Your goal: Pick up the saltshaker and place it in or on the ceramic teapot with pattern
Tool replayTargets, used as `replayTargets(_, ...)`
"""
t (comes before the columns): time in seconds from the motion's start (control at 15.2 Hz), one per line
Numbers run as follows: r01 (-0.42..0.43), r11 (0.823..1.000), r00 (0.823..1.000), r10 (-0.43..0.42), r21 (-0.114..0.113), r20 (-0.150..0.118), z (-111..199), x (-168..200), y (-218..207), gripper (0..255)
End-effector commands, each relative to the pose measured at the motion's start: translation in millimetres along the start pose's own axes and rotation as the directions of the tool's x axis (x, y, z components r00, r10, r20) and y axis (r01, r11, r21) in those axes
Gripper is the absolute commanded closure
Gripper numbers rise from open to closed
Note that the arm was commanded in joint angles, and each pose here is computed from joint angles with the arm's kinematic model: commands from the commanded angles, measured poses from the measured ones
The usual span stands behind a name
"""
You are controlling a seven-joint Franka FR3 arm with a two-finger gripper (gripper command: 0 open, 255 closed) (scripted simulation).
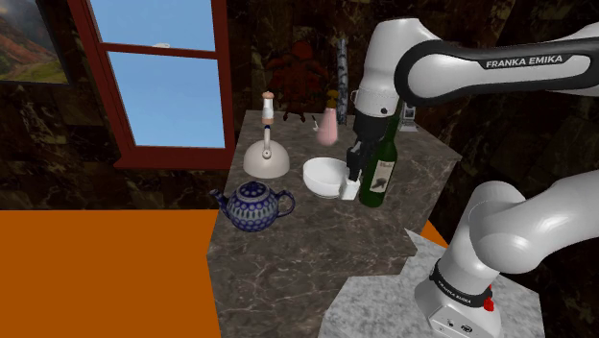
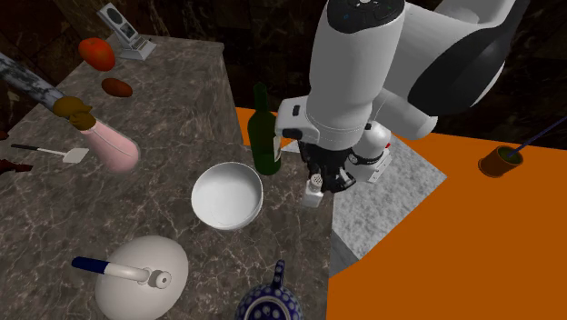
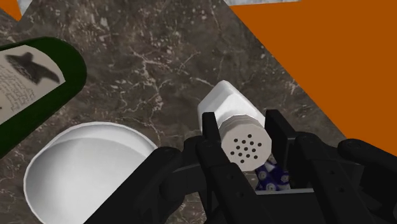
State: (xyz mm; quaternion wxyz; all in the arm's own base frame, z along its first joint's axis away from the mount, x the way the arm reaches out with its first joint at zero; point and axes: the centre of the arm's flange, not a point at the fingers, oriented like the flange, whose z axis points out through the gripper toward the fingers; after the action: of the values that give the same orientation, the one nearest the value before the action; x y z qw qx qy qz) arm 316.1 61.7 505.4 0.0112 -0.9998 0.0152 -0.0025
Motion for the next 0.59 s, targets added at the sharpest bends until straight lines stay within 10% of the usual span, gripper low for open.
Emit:
replayTargets(0.0, 0.0, 1.0, 1.0, 0.0, 0.0, 0.0, -10.7, 0.0, -0.2, 255)
replayTargets(0.53, 0.0, 1.0, 1.0, 0.0, 0.0, 0.0, -52.9, 0.2, -1.2, 255)
